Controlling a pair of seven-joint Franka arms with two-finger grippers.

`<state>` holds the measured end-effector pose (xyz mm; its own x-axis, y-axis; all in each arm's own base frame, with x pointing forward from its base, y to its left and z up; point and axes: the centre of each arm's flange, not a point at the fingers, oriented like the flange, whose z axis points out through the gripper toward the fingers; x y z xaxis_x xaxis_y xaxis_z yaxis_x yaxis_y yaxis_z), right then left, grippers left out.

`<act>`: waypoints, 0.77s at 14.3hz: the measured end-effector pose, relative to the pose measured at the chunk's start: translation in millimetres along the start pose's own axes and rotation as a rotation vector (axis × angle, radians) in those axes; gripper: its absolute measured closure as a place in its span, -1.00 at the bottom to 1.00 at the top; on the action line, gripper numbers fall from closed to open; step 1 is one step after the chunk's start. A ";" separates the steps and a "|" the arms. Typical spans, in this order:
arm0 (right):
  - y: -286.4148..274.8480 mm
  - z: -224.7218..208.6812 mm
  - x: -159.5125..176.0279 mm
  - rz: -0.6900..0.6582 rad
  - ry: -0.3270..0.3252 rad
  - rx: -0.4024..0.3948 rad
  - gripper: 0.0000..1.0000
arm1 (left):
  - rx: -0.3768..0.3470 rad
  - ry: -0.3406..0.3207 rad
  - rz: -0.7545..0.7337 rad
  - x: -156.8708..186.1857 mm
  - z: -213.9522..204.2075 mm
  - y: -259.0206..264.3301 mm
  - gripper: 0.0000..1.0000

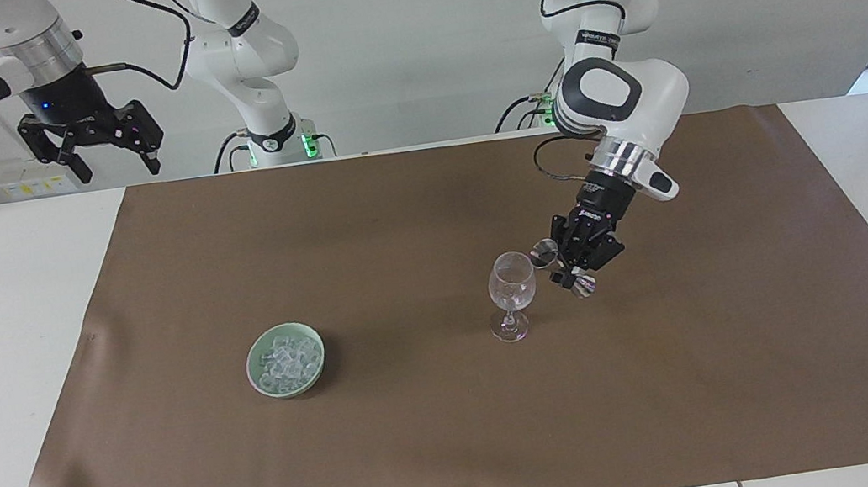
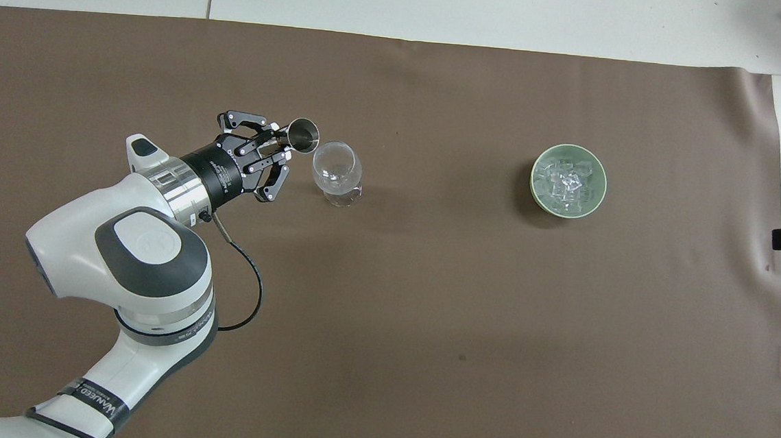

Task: Pour wine and add ice with both arms
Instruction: 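Bring the held jigger over the rim of the clear glass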

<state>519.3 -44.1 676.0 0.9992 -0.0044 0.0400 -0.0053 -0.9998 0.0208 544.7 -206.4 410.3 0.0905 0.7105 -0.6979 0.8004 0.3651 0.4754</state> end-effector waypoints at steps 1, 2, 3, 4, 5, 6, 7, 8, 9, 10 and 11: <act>0.0 0.0 0.0 0.000 0.000 0.000 -1.00 | -0.004 0.006 0.008 -1.1 0.1 -1.1 0.58; 0.0 0.0 0.0 0.000 0.000 0.000 -1.00 | -0.007 0.011 0.021 -2.4 0.2 -2.3 0.58; 0.0 0.0 0.0 0.000 0.000 0.000 -1.00 | -0.009 0.015 0.030 -3.3 0.4 -3.2 0.58; 0.0 0.0 0.0 0.000 0.000 0.000 -1.00 | -0.010 0.017 0.037 -4.2 0.5 -4.0 0.58; 0.0 0.0 0.0 0.000 0.000 0.000 -1.00 | -0.009 0.018 0.045 -4.8 0.7 -4.5 0.58; 0.0 0.0 0.0 0.000 0.000 0.000 -1.00 | -0.010 0.018 0.052 -4.8 0.7 -4.5 0.58; 0.0 0.0 0.0 0.000 0.000 0.000 -1.00 | -0.011 0.019 0.061 -4.7 0.6 -4.4 0.58; 0.0 0.0 0.0 0.000 0.000 0.000 -1.00 | -0.011 0.021 0.071 -4.8 0.5 -4.5 0.58; 0.0 0.0 0.0 0.000 0.000 0.000 -1.00 | -0.012 0.022 0.082 -5.4 0.6 -5.0 0.58; 0.0 0.0 0.0 0.000 0.000 0.000 -1.00 | -0.013 0.024 0.093 -6.2 0.8 -5.8 0.58; 0.0 0.0 0.0 0.000 0.000 0.000 -1.00 | -0.014 0.026 0.102 -7.0 0.9 -6.5 0.58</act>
<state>519.3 -44.1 676.0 0.9992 -0.0045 0.0400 -0.0053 -0.9998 0.0208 539.4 -214.3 411.6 0.1554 0.7597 -0.6314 0.7798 0.2980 0.5506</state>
